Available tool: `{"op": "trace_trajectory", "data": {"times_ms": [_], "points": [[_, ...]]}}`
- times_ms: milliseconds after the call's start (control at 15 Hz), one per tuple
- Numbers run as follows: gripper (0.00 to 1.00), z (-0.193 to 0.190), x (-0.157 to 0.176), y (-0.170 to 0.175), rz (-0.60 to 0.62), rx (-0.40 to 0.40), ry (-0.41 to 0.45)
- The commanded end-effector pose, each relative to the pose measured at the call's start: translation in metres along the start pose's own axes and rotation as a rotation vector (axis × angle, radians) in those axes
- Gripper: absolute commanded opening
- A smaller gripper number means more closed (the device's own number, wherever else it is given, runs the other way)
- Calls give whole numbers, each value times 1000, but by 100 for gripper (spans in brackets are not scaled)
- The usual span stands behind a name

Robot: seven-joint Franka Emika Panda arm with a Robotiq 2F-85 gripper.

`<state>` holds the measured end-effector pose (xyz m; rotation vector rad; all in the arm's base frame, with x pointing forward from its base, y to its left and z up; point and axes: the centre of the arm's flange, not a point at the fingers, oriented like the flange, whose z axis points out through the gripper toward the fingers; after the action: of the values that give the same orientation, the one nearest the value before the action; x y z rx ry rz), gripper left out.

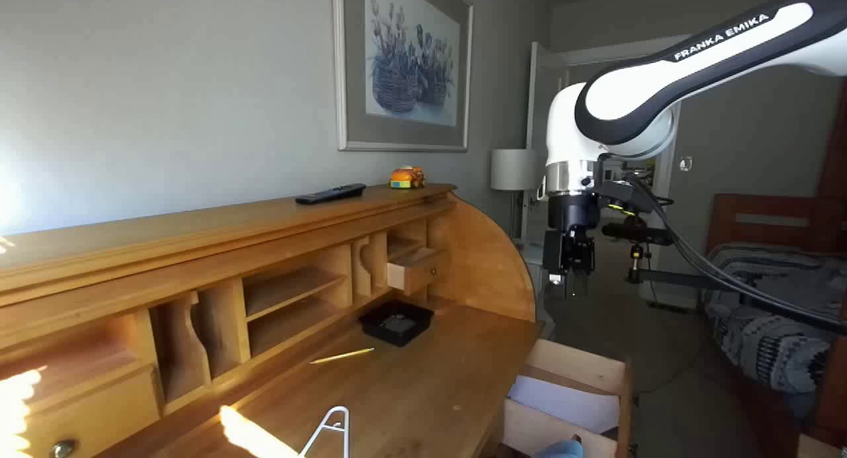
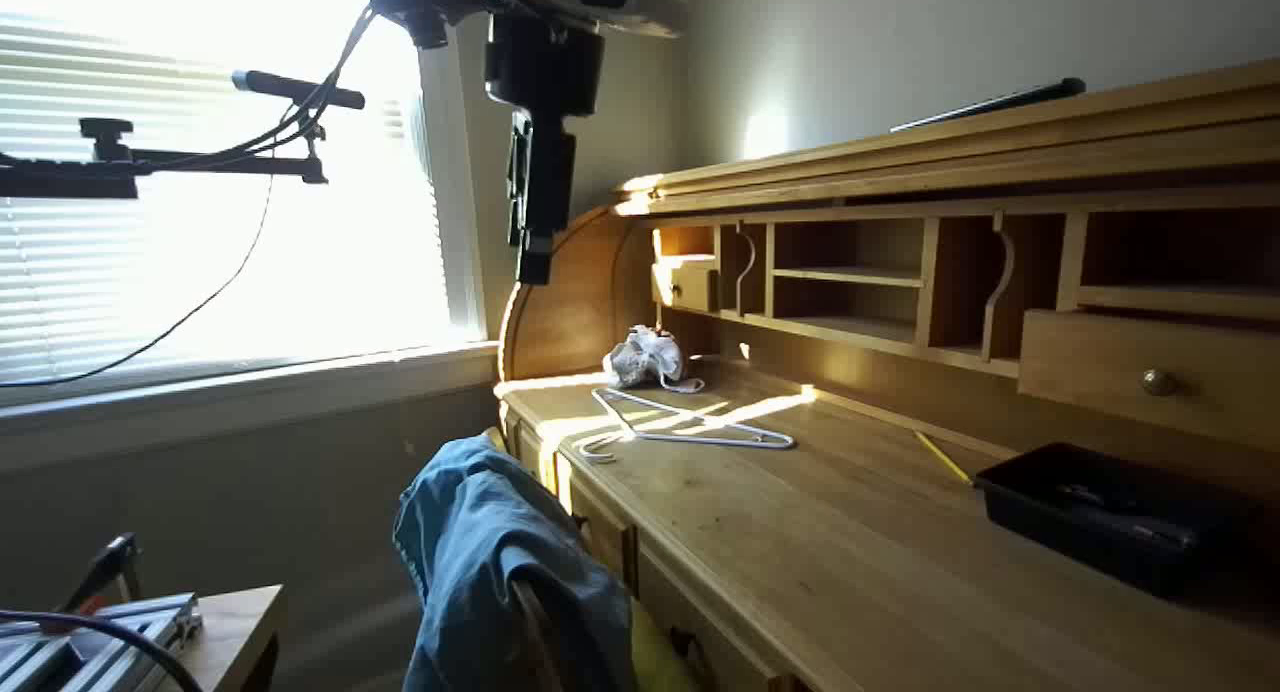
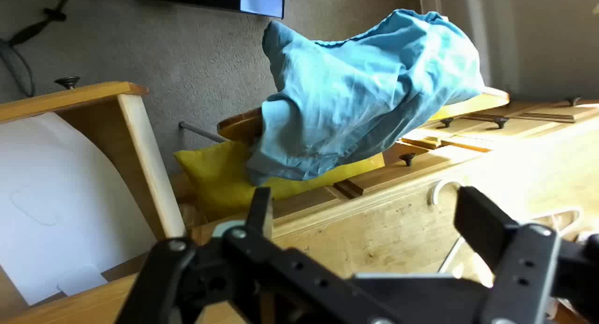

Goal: Take the white paper out of the drawer on the right.

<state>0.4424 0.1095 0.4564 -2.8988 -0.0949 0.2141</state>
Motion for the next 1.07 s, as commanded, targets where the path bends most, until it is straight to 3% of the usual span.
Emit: {"op": "trace_trajectory", "data": {"times_ms": [0,600,733,1000], "points": [[100,0,0,0,0,0,0],[100,0,0,0,0,0,0],[100,11,14,-3,-61,-86,101],[100,24,53,-17,-249,-153,227]]}}
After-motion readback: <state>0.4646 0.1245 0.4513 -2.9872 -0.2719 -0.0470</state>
